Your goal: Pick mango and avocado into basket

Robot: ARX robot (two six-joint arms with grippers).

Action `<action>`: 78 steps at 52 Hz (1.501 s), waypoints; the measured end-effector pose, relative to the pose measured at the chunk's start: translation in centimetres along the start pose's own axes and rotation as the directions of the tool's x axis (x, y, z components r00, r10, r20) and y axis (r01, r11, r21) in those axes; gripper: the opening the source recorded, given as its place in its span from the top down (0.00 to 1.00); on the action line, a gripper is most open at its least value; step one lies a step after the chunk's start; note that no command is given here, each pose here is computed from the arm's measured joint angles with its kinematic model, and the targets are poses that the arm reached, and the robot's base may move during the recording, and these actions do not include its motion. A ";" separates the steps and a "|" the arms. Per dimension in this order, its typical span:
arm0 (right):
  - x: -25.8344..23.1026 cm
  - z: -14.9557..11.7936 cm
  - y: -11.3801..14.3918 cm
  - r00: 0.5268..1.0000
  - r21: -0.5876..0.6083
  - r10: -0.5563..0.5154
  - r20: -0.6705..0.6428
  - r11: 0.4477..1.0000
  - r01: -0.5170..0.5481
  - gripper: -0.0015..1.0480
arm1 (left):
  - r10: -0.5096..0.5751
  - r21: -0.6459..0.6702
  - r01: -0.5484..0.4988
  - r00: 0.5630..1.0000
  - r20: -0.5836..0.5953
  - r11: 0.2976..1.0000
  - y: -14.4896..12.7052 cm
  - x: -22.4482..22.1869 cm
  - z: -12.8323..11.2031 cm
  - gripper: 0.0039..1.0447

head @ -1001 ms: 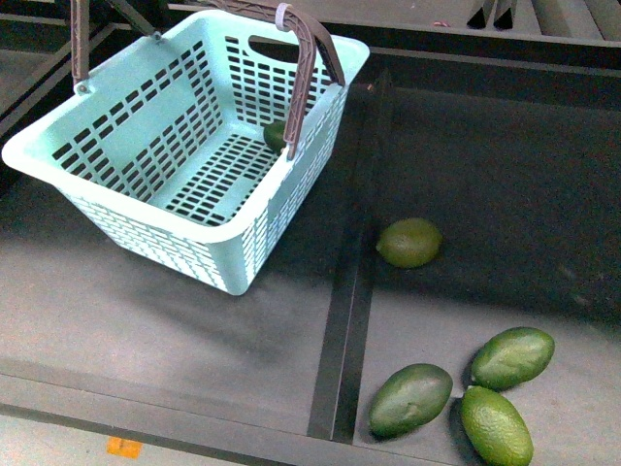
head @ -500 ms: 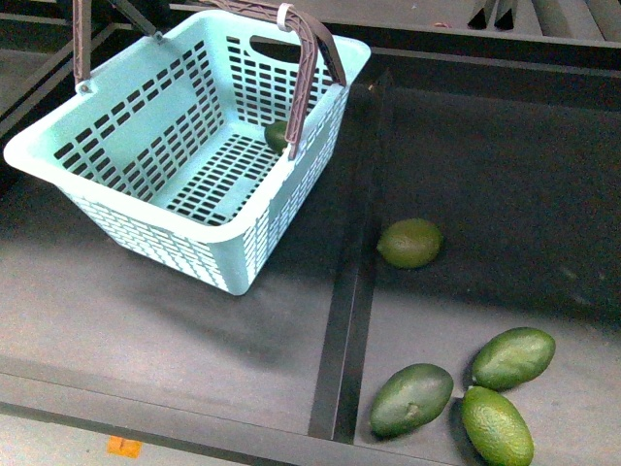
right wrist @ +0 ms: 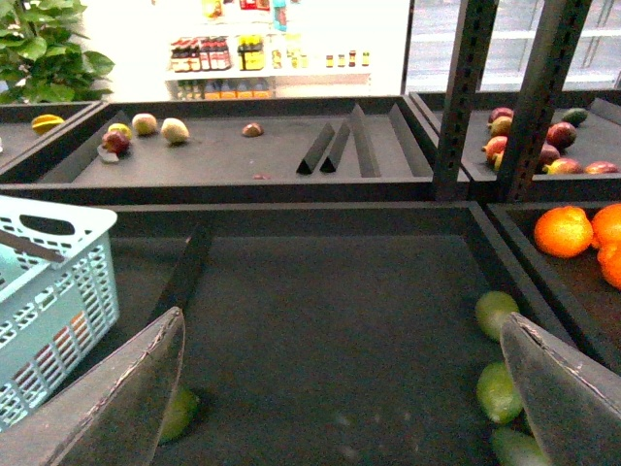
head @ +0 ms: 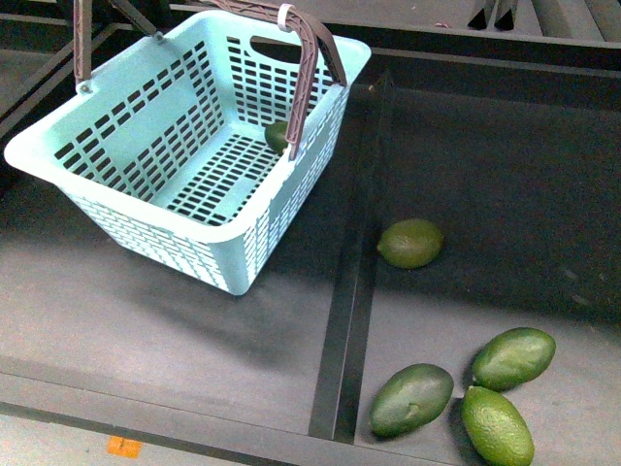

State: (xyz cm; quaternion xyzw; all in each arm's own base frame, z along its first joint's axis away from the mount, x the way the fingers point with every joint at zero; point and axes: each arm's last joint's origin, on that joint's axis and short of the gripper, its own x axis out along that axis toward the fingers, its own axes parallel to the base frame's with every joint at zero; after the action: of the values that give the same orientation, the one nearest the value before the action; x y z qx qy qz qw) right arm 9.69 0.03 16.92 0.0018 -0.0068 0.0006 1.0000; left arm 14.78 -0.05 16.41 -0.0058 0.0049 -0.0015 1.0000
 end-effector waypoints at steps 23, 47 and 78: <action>0.0 0.0 0.0 1.000 0.000 0.000 0.000 1.000 0.000 0.08 | 0.000 0.000 0.000 1.000 0.021 1.000 0.0 -2.2 0.7 0.98; 0.0 0.0 0.0 1.000 0.000 0.000 0.000 1.000 0.000 0.08 | 0.000 0.000 0.000 1.000 0.026 1.000 0.0 -3.7 0.7 0.98; 0.0 0.0 0.0 1.000 0.000 0.000 0.000 1.000 0.000 0.08 | 0.000 0.001 0.000 1.000 0.020 1.000 0.0 -5.1 0.4 0.98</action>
State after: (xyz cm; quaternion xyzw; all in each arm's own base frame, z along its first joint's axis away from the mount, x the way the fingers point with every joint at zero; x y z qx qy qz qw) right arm 9.69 0.03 16.92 0.0018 -0.0070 0.0008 1.0000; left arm 9.71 -0.03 16.84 -0.0054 -0.0052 -0.0016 1.0000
